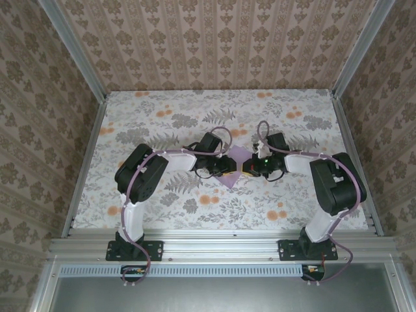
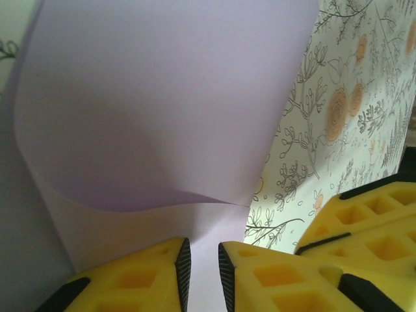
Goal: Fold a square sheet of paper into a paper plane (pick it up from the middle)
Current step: Fold the triangle a second time at the center of the table.
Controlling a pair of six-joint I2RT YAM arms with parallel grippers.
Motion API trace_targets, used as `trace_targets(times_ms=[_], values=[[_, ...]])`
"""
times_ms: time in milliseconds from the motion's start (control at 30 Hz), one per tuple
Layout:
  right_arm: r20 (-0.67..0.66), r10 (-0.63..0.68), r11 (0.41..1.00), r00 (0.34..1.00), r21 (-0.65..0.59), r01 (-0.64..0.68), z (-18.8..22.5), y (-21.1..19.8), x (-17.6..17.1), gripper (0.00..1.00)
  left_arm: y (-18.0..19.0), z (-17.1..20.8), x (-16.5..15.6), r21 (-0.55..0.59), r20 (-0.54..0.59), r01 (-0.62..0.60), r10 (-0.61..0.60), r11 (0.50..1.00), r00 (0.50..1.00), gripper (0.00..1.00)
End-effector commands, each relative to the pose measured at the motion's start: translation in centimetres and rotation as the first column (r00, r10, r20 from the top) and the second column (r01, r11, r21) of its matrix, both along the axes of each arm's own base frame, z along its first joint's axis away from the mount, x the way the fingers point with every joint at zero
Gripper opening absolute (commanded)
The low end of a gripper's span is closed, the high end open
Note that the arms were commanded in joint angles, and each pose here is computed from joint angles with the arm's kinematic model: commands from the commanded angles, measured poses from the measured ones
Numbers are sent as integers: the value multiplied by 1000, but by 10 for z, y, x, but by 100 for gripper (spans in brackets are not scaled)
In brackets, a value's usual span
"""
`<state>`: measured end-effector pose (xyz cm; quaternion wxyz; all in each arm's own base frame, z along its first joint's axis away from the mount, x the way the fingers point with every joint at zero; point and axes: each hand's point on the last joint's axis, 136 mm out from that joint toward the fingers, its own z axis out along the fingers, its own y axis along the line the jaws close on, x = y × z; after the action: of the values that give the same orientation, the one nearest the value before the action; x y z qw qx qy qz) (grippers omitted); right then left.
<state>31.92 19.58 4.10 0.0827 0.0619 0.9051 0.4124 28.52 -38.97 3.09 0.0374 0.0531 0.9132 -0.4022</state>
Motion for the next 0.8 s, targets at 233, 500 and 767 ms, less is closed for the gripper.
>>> trace_targets(times_ms=[233, 500, 767], values=[[-2, 32, 999, 999, 0, -32, -8, 14, 15, 1, 10, -16, -7, 54, -28, -1, 2, 999, 1000, 24], [-29, 58, 995, 998, -80, -60, -27, 10, 13, 1, 10, -11, -4, 41, -20, -5, 6, 999, 1000, 24], [-50, 85, 982, 995, -166, -92, -42, 3, 13, 1, 6, 1, -1, 10, 0, -1, 1, 1000, 1000, 25]])
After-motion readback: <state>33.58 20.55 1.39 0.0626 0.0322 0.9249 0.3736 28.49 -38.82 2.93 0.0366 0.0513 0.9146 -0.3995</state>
